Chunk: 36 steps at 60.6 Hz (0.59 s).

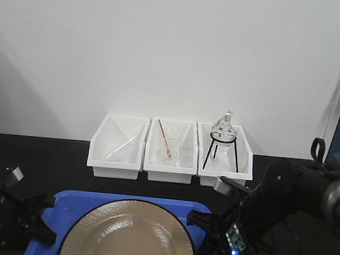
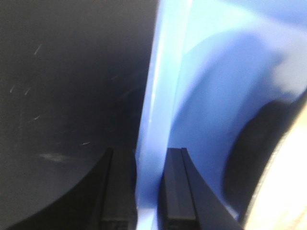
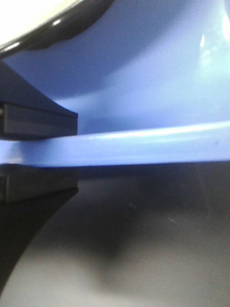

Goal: Place disk in tray to left cabinet
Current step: 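Lift the blue tray with both grippers off the bench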

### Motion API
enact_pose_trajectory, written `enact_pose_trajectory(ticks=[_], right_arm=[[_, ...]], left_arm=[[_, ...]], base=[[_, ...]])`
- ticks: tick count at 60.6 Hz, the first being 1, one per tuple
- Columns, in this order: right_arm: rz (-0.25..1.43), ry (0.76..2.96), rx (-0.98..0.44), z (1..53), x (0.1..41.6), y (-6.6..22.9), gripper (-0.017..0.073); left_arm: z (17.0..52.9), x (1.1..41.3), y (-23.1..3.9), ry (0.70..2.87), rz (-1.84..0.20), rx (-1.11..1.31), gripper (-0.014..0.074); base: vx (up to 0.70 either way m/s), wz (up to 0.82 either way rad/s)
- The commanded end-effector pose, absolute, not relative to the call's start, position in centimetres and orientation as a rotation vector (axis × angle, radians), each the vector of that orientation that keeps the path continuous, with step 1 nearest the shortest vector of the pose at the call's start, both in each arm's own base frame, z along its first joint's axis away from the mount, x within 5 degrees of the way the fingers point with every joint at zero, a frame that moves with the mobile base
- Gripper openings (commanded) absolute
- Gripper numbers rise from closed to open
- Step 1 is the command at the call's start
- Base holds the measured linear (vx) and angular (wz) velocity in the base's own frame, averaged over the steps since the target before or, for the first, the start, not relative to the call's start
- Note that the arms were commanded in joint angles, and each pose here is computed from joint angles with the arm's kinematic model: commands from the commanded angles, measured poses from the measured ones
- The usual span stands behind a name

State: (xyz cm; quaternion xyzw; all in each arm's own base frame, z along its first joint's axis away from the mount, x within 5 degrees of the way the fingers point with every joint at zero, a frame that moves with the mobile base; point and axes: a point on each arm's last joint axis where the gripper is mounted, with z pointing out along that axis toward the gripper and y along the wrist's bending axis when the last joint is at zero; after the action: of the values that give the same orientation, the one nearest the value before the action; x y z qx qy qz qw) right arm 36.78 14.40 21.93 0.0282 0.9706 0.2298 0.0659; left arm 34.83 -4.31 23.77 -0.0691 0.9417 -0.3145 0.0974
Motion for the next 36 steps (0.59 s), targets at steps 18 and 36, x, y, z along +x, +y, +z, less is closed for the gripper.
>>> enact_pose_trajectory(ticks=[18,36], right_arm=[[1.218,2.740,0.240,28.1,36.6,13.6,-0.0006],[1.271,2.643,0.152,31.6,37.2,13.9,-0.0006]], left_arm=[[28.8,34.5,-6.1,2.735,-1.178,-0.423,-0.0001],[30.2,34.4,-6.9,2.684,-1.361,-0.428,-0.0001]], base=[[0.00,0.00],[0.00,0.00]])
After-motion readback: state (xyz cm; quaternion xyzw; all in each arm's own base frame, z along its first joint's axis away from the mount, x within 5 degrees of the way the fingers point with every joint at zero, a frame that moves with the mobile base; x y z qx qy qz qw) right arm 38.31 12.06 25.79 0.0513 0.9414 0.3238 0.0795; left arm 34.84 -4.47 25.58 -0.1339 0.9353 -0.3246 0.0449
